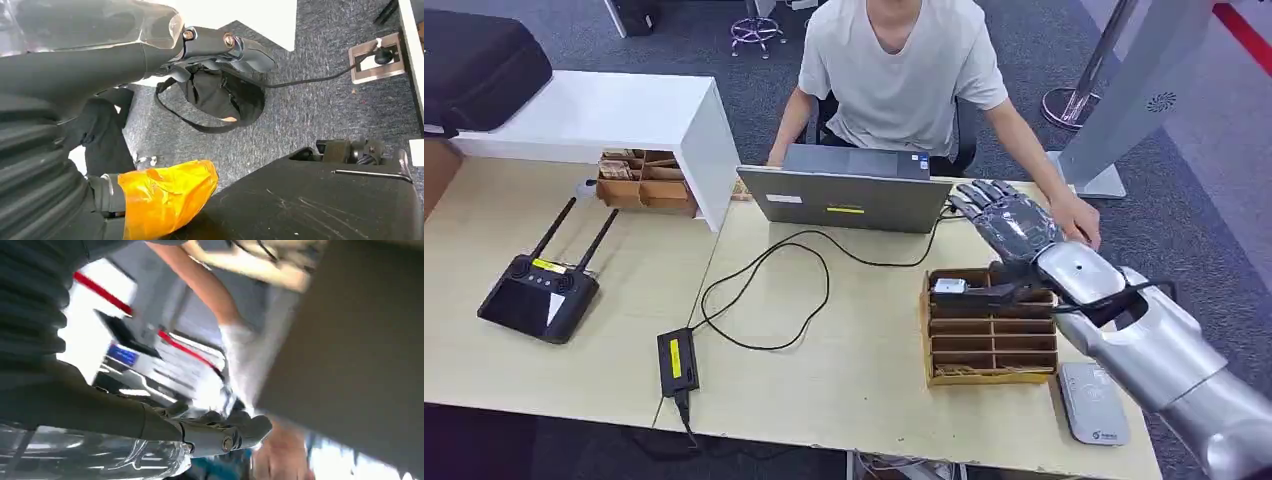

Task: Pass the card to the sensor for recognition and then transmit it.

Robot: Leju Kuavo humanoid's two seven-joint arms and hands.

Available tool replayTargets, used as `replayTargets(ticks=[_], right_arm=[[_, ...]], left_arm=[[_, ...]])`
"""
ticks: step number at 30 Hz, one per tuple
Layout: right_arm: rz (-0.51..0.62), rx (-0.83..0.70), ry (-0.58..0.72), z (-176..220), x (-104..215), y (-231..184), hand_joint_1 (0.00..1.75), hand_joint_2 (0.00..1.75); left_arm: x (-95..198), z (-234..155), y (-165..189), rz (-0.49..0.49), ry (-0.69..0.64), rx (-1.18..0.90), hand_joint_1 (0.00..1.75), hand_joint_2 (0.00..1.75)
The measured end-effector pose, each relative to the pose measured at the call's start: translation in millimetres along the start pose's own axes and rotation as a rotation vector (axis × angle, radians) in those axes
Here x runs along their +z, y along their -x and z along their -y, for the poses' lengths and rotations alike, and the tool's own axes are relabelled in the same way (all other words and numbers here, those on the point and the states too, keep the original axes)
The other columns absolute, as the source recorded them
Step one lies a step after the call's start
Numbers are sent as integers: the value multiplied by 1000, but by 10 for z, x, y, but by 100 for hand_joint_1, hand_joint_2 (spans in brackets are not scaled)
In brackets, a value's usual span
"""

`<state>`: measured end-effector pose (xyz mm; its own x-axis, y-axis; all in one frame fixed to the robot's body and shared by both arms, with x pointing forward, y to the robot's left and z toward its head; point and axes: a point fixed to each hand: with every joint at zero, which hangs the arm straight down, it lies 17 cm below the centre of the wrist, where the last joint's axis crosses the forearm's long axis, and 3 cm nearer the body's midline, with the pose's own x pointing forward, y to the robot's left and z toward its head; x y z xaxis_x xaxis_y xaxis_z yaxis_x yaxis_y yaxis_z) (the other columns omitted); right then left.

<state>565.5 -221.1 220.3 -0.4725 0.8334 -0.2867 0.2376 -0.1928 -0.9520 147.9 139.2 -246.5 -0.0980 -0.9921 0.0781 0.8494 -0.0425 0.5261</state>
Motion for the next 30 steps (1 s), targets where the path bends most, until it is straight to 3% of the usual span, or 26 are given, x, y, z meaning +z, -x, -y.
replayTargets(ticks=[1,3,5,8,30], right_arm=[[9,-8,135,109,106,-160,0,175],[22,-25,281,115,367,-565,0,175],[49,-75,313,8,587,-962,0,175],[45,-137,309,-99,788,-1206,0,175],[17,-180,336,-17,937,-1251,0,175]], left_arm=[[1,0,6,-6,0,1,0,175],[1,0,7,-8,0,1,0,175],[1,0,10,-9,0,1,0,175],[1,0,10,-11,0,1,0,175],[2,1,9,-12,1,7,0,175]])
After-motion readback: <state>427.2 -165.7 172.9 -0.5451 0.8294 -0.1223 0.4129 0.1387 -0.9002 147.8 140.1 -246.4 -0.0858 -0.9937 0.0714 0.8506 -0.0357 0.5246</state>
